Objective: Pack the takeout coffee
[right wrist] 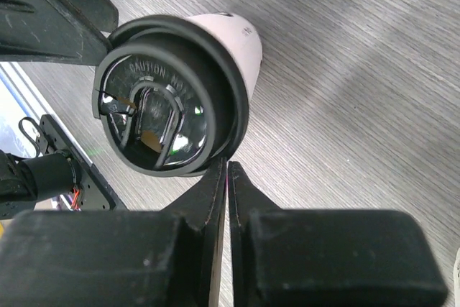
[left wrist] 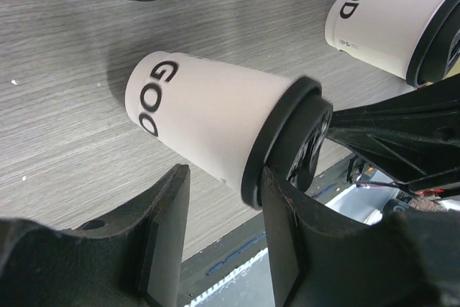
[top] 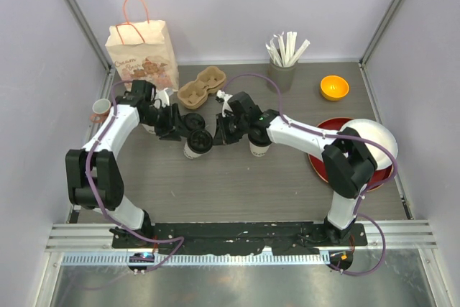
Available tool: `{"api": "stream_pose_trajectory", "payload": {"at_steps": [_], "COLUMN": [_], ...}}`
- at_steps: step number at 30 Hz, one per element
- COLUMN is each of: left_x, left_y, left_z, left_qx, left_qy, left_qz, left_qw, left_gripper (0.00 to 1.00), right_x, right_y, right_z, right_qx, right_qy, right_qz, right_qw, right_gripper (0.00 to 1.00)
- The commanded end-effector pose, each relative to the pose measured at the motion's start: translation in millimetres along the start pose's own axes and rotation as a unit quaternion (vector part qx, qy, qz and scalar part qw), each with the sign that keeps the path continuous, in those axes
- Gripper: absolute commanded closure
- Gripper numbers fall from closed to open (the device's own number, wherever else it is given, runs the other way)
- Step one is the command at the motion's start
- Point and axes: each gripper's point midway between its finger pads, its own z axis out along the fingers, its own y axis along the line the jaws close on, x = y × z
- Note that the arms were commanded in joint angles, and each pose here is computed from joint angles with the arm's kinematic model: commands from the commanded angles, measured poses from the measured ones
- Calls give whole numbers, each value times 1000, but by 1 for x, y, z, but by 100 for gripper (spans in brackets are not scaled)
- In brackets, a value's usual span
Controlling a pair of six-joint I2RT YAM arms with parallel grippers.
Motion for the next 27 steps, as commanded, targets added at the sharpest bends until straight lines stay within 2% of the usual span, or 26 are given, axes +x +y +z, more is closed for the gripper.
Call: {"api": "stream_pose_trajectory", "payload": {"at_steps": [1,8,17,23,27], "left_x": [13,3,15,6,-6], "left_y": [15,26,48,38,14], "left_z": [9,4,-7,-21,-35], "left_qx": [-19,-43,-78,-71,-32], "left_qy": [29,15,25,5,-22], "left_qz": [-15,-22,-24,9,48], "left_qw": [999,999,996,997,998], "left_gripper": [53,53,54,52,51], "right_x": [-25,-33,-40,-47,-42], "right_y": [22,35,43,47,43], "right_z": [-8,-6,-6,-13,-14], "right_qx": [-27,-42,-50,-50,-45], "right_qy": [-33,-44,-49,-55,-50], "right_qz": [-19,-20,-26,-41,-48], "right_qw": [999,998,997,996,997], "right_gripper": [90,89,87,86,86]}}
